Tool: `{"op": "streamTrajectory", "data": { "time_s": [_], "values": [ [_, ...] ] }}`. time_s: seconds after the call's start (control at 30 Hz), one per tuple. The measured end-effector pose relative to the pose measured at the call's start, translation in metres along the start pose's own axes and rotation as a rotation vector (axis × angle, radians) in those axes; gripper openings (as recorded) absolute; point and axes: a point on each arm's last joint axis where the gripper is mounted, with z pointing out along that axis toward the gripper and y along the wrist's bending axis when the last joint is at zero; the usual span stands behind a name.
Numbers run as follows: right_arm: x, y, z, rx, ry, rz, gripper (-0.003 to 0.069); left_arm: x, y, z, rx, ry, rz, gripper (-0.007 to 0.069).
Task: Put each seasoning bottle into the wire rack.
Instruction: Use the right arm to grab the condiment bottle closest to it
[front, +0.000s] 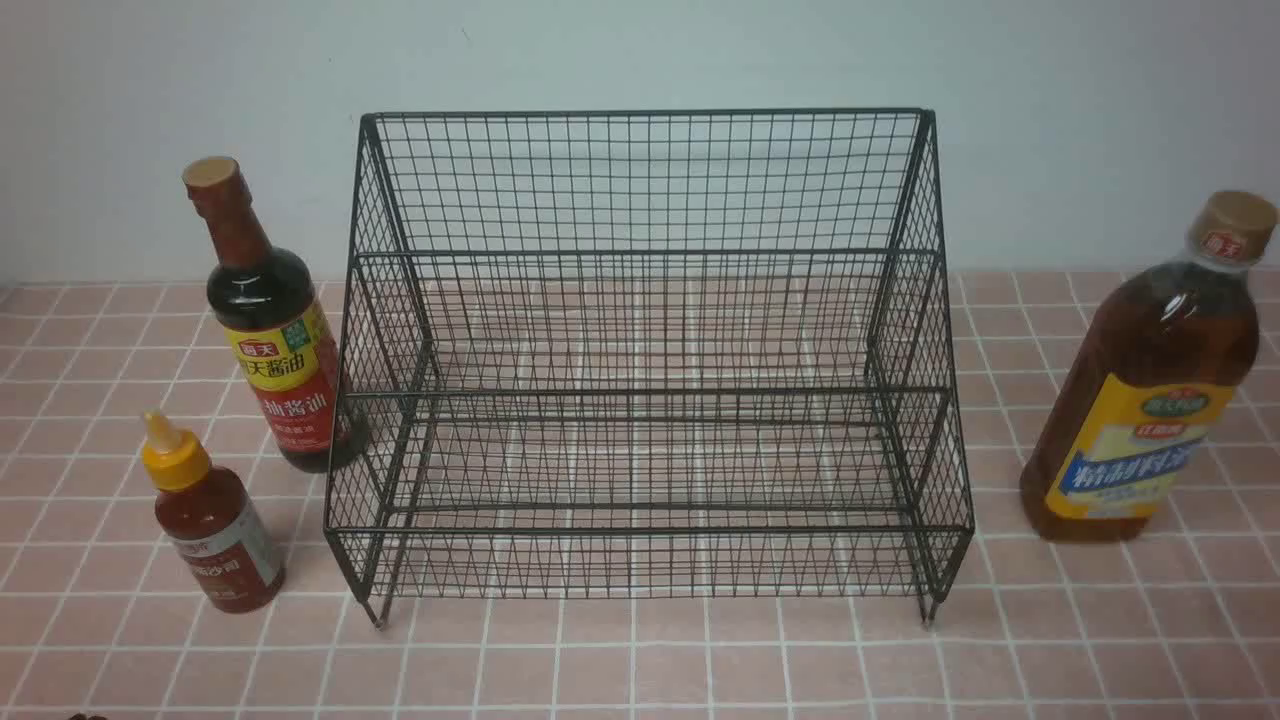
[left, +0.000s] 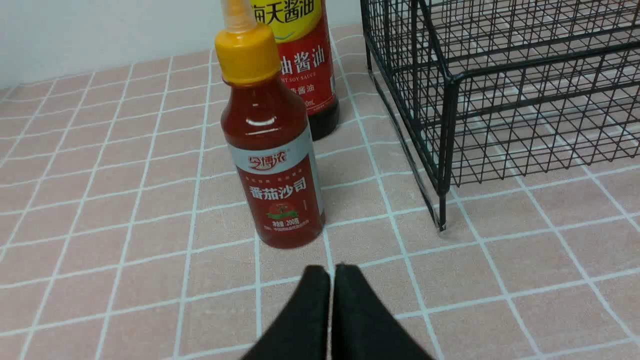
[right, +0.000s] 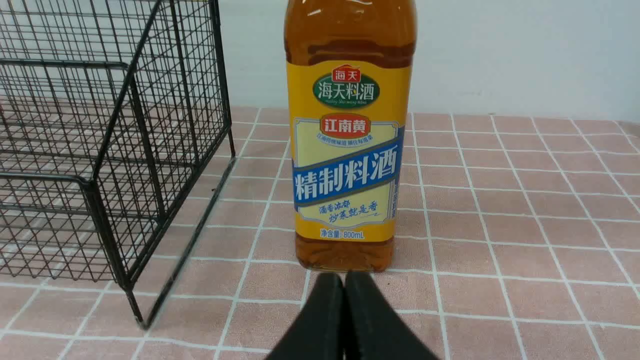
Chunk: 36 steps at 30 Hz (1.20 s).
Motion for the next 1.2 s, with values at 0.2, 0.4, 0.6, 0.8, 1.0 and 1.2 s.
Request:
{"op": "streamTrajectory", "data": {
  "time_s": [0.2,0.4,0.6,0.8,1.0,1.2],
  "values": [
    [0.0,0.0,0.0,0.0,0.0,0.0,-0.0012,0.0,0.0,0.0,0.0,0.0,0.0,-0.0007],
    [0.0,0.0,0.0,0.0,0.0,0.0,-0.0012,0.0,0.0,0.0,0.0,0.0,0.0,-0.0007],
    [0.0,0.0,0.0,0.0,0.0,0.0,-0.0012,0.0,0.0,0.0,0.0,0.0,0.0,-0.0007],
    [0.0,0.0,0.0,0.0,0.0,0.0,-0.0012,0.0,0.0,0.0,0.0,0.0,0.0,-0.0007],
    [-0.003,-0.001,0.0,0.008,-0.036,-0.046,-0.0012,0.0,0.0,0.0,0.0,0.0,0.0,-0.0007],
    [-0.034,0.0,-0.007,-0.026,-0.393,0.107,-0.0012,0.0,0.0,0.0,0.0,0.0,0.0,-0.0007]
  ]
}}
